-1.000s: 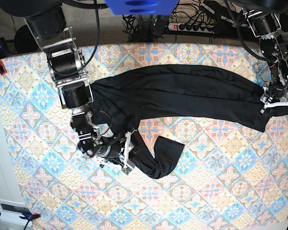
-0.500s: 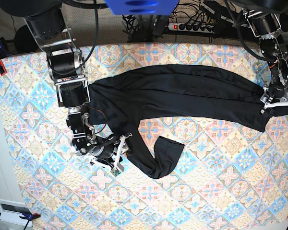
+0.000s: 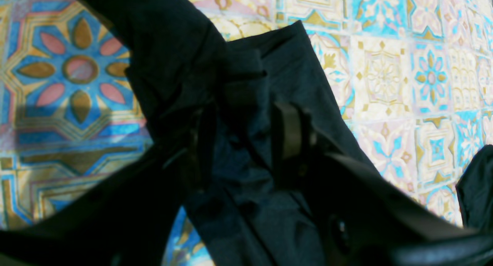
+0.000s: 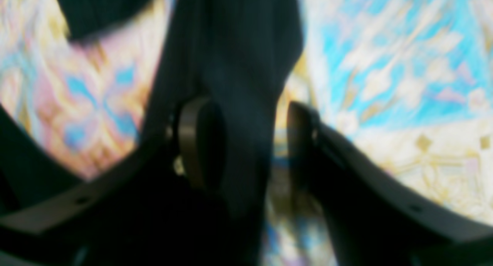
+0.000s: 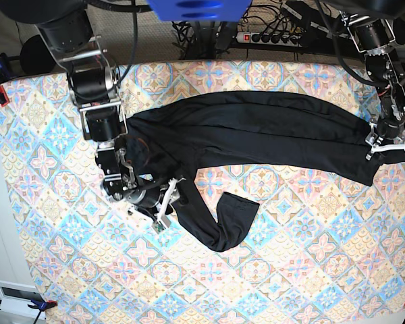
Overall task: Layout the t-shirt on the table in an organized manner, then fold the t-shirt properly
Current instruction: 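Grasp the hanging sleeve with the right gripper and pull it inward, then fold the sleeve over the shirt body with both grippers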
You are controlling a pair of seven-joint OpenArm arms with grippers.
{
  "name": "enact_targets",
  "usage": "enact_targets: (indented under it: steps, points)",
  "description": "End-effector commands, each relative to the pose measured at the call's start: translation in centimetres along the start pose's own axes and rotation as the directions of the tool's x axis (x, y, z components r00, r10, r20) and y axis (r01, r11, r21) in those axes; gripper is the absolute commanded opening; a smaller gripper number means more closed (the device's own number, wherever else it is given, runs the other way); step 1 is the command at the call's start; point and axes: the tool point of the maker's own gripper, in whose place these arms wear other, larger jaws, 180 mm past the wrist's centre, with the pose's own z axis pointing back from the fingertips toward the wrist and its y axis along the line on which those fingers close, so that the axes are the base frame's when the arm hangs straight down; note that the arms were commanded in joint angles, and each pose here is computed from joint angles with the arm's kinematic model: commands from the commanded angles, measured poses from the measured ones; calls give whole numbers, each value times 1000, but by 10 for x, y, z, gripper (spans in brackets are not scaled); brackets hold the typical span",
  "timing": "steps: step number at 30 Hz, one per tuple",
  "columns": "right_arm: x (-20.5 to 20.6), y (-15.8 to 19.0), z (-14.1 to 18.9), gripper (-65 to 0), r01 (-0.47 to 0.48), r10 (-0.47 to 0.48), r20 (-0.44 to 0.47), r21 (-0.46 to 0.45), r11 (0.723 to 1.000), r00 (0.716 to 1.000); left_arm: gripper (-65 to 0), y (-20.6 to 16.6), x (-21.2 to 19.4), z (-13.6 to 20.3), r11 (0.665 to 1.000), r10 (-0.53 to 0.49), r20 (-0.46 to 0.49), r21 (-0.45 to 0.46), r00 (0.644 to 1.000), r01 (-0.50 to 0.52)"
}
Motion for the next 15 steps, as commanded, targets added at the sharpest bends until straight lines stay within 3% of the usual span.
enact_targets:
  steps: [1,3,5,10,15]
  points:
    - [17,-7,3,-360,-29,30,6,-15,999,1000,-412,-5,21,3,1000,-17,52,-15,999,18]
    - [11,-5,2,-369,-25,25,-3,-10,1000,1000,-412,-5,21,3,1000,-17,52,-15,999,18]
    - [10,-4,3,-418,-26,26,-6,-8,1000,1000,-412,-5,21,3,1000,-17,52,-15,999,18]
    - [11,0,3,-650,-36,36,1,-5,999,999,-412,-7,22,3,1000,-20,54,-17,998,21]
    - [-4,28,15,-650,-93,93,4,4,996,996,-412,-14,17,0,999,-35,44,-29,998,36]
